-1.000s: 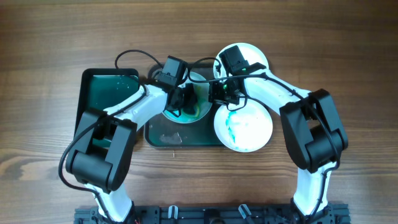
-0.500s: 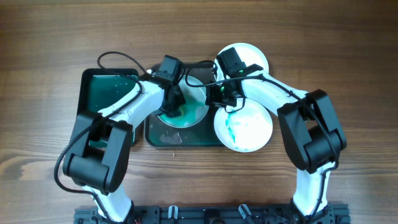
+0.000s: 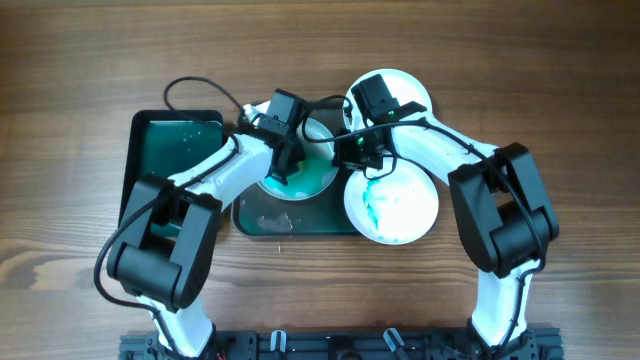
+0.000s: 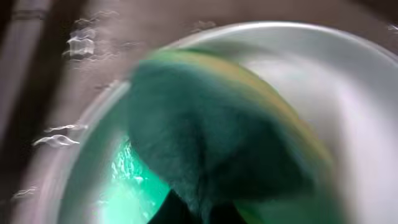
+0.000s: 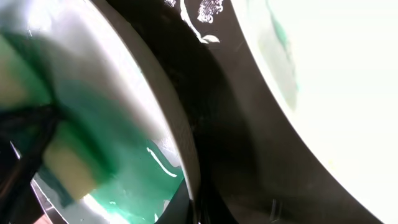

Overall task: Clean dirty plates on tray and stack at the side
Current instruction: 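Scrub the held plate with the sponge in the left gripper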

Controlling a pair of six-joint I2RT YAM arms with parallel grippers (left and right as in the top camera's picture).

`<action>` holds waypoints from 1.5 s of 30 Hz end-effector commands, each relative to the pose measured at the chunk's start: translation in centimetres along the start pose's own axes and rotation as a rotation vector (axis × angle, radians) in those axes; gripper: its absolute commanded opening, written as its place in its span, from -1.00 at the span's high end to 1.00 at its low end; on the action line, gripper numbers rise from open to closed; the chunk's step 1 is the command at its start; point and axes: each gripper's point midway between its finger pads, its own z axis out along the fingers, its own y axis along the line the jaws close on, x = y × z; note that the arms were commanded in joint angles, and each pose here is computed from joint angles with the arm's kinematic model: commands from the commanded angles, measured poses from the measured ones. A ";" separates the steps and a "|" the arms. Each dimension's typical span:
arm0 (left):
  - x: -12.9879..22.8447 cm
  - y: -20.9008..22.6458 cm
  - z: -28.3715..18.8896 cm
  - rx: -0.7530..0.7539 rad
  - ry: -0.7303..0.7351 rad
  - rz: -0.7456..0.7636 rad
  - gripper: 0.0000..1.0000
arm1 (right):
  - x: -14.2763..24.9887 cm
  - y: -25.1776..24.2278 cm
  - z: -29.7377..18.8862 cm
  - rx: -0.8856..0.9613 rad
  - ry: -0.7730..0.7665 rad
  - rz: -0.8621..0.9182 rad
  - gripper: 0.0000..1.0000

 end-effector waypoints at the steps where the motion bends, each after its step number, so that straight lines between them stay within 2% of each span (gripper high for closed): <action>1: 2.0 6.0 1.3 -0.252 0.025 -0.055 0.92 | 0.9 -0.5 1.1 -0.002 0.040 -0.002 0.91; 3: 4.9 4.6 1.3 -0.160 0.187 -0.009 0.92 | 0.9 -0.5 1.1 -0.002 0.040 -0.002 0.91; 5: 7.8 1.1 0.6 0.064 0.366 0.112 0.92 | 0.9 -0.5 1.1 -0.001 0.040 -0.002 0.91; 7: 10.5 -3.9 -1.8 0.420 0.522 0.270 0.92 | 0.9 -0.5 1.1 -0.002 0.040 -0.002 0.91; 9: 10.7 -6.1 -3.1 0.570 0.543 0.308 0.92 | 0.9 -0.5 1.1 -0.002 0.040 -0.002 0.91; 11: 9.8 -7.0 -2.9 0.603 0.495 0.318 0.92 | 0.9 -0.5 1.1 -0.002 0.040 -0.002 0.91; 13: 7.6 -6.8 -1.5 0.539 0.379 0.308 0.92 | 0.9 -0.5 1.1 -0.002 0.040 -0.002 0.91; 18: 2.0 -0.9 1.9 0.121 0.103 0.178 0.92 | 0.9 -0.5 1.1 -0.001 0.041 -0.002 0.91; 20: 1.1 1.8 2.1 -0.025 0.049 0.122 0.93 | 1.0 -0.5 1.1 0.000 0.042 -0.002 0.91; 22: 1.7 3.5 1.9 -0.106 0.067 0.088 0.92 | 1.0 -0.5 1.1 0.000 0.042 -0.002 0.91; 24: 3.4 4.3 1.7 -0.125 0.148 0.081 0.92 | 1.0 -0.5 1.2 0.000 0.042 -0.002 0.91; 26: 6.3 3.5 1.1 -0.055 0.298 0.073 0.92 | 0.9 -0.5 1.1 -0.001 0.041 -0.003 0.91; 28: 8.6 1.0 0.2 0.104 0.433 0.102 0.92 | 0.9 -0.5 1.1 -0.001 0.041 -0.003 0.91; 30: 10.4 -2.8 -1.7 0.366 0.549 0.191 0.92 | 0.9 -0.5 1.1 -0.001 0.041 -0.003 0.91; 31: 10.8 -4.7 -2.8 0.504 0.583 0.231 0.92 | 0.9 -0.5 1.1 -0.001 0.041 -0.003 0.91; 34: 9.6 -6.1 -2.8 0.570 0.522 0.247 0.92 | 0.9 -0.5 1.1 -0.002 0.041 -0.003 0.91; 35: 8.4 -6.1 -2.1 0.548 0.468 0.232 0.92 | 0.9 -0.5 1.1 -0.002 0.041 -0.003 0.91; 39: 2.8 -1.8 0.9 0.255 0.249 0.101 0.92 | 0.9 -0.5 1.1 -0.001 0.041 -0.003 0.91; 43: -3.1 2.2 -2.0 0.025 0.132 0.055 0.92 | 0.9 -0.5 1.1 0.002 0.037 -0.003 0.91; 45: -5.1 3.0 -4.4 -0.037 0.115 0.051 0.92 | 0.8 -0.7 1.2 0.012 0.032 -0.001 0.91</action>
